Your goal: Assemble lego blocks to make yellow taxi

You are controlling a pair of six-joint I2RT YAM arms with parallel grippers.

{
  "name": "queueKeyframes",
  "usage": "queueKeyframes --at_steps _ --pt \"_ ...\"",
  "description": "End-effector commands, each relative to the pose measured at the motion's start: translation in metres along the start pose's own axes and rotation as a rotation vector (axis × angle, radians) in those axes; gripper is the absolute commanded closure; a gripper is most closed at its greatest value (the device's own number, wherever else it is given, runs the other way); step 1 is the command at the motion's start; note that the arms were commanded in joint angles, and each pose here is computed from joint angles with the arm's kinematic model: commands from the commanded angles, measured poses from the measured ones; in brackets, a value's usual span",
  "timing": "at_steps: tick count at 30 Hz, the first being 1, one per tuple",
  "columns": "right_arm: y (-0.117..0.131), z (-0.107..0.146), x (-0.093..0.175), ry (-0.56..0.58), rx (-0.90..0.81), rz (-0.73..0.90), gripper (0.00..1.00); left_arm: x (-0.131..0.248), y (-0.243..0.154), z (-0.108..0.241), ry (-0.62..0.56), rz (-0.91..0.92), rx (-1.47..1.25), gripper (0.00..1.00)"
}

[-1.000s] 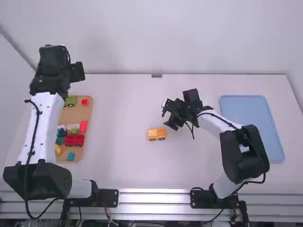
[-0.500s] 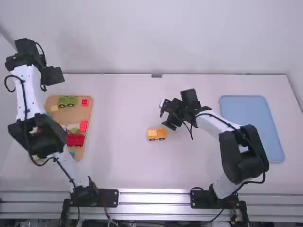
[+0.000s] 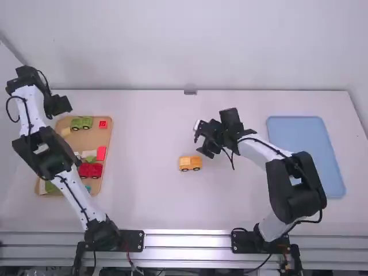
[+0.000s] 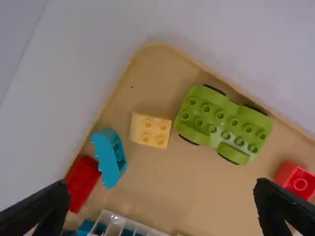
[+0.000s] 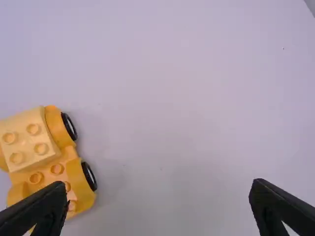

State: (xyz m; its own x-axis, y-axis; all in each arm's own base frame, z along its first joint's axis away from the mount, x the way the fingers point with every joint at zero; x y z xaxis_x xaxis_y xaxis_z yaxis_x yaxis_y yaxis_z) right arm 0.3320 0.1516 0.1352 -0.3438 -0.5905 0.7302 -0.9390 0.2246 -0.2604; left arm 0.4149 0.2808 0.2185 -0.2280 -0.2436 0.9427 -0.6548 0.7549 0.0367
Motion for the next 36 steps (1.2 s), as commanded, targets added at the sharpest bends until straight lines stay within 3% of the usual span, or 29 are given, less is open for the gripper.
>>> queueKeyframes --at_steps 1,18,28,36 --pt "-0.005 -0.012 0.007 -0.030 0.018 0.023 0.01 -0.008 -0.004 -0.001 0.014 0.032 0.037 0.02" --pt "-0.005 -0.011 0.007 -0.024 -0.018 0.016 0.02 -0.064 0.006 0.001 0.034 0.029 0.238 0.01" --pt "-0.005 -0.012 0.007 -0.026 -0.036 0.018 0.02 -0.096 0.029 0.009 0.059 0.174 0.411 0.01" --pt "-0.005 -0.012 0.007 -0.025 -0.035 0.019 0.01 -0.099 0.029 0.006 0.025 0.184 0.408 0.01"
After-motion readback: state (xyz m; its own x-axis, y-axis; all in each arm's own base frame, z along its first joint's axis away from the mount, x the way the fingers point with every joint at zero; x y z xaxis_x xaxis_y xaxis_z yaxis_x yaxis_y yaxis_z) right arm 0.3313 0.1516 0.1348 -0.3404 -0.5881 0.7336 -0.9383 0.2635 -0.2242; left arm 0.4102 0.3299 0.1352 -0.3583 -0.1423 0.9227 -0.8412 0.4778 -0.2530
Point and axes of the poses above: each hand's point on the last joint's axis, 136 mm out from that joint toward the fingers, its own x axis back along the fingers, its own y axis along the line the jaws close on, z = x × y, the point moved 10 cm from there along x, back along the fingers, and after that the axes turned 6 degrees about x, right-handed, at the moved point
